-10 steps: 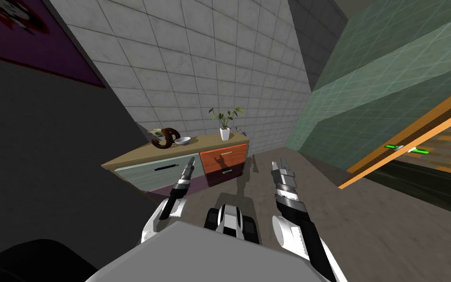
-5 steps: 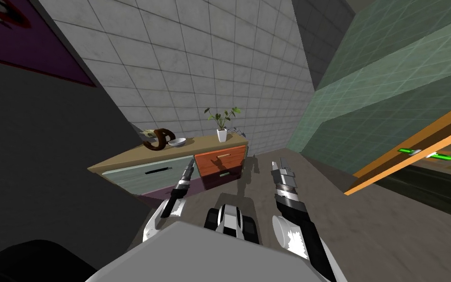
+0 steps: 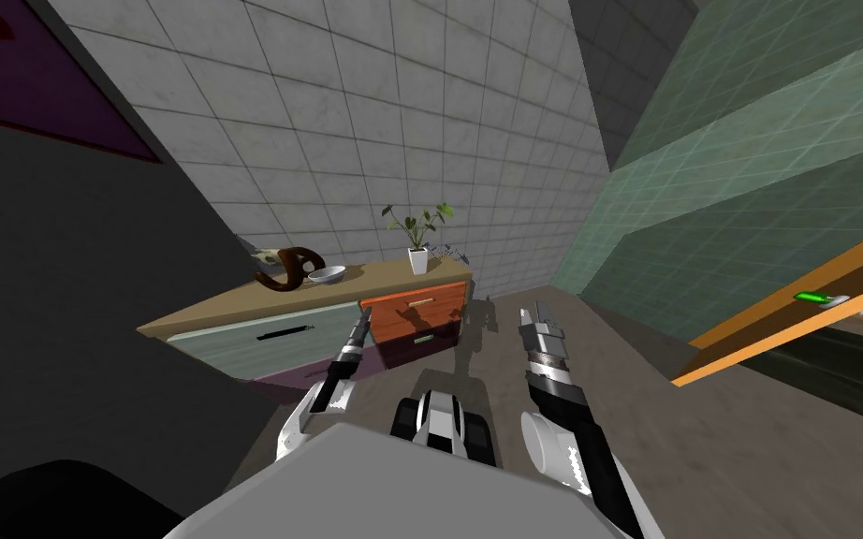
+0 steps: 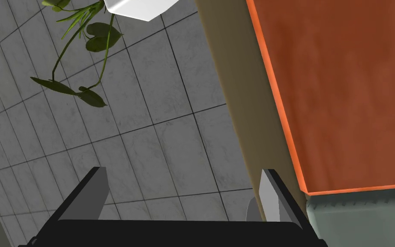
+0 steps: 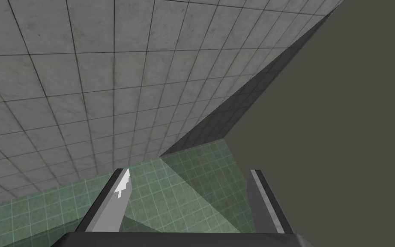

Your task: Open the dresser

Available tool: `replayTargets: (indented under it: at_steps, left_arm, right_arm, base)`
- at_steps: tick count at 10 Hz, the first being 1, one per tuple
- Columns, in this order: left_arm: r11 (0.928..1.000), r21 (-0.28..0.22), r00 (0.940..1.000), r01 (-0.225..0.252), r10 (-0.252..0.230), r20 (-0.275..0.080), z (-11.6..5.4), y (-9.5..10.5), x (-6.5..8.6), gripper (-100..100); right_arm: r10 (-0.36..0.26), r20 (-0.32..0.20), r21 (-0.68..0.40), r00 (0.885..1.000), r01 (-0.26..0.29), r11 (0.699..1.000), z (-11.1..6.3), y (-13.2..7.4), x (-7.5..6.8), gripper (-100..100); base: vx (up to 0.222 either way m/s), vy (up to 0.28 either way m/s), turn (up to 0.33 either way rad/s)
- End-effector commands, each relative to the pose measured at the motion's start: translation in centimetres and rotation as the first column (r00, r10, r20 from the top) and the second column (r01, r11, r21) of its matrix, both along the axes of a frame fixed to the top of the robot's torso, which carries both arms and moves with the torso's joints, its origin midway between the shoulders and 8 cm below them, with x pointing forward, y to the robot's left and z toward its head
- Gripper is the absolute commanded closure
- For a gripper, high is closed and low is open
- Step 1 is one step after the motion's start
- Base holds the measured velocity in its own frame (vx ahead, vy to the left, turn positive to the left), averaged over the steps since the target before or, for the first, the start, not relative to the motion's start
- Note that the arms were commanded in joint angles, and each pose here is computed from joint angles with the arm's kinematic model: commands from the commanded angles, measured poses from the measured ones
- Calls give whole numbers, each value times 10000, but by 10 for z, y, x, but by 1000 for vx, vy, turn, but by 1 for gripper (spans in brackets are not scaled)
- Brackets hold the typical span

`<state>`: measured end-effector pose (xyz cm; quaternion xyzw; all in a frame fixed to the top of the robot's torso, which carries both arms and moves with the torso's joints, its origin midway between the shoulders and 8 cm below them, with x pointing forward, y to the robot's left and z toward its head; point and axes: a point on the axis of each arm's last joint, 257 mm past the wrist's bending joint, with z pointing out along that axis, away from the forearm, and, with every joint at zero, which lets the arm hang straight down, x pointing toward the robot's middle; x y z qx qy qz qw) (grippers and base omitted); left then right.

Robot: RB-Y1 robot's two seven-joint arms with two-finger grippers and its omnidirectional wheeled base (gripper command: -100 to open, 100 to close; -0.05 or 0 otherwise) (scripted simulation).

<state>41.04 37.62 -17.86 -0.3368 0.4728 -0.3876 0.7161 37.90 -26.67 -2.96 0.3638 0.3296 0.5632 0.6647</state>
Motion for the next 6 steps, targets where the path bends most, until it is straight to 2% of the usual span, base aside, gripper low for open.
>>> replayTargets:
  at_steps: [1,6]
  left_arm:
    - [9997,-115,9992,-207,203,-347,-19,11,1,-100]
    - [9959,-555,9923,-718,657,-1048,-60,28,3,-100]
  right_arm:
    - [0,0,0,10000,0,10000,0,0,0,0]
    - [0,1,0,10000,0,10000,0,0,0,0]
  base:
    - [128,-92,44]
    - [148,-136,37]
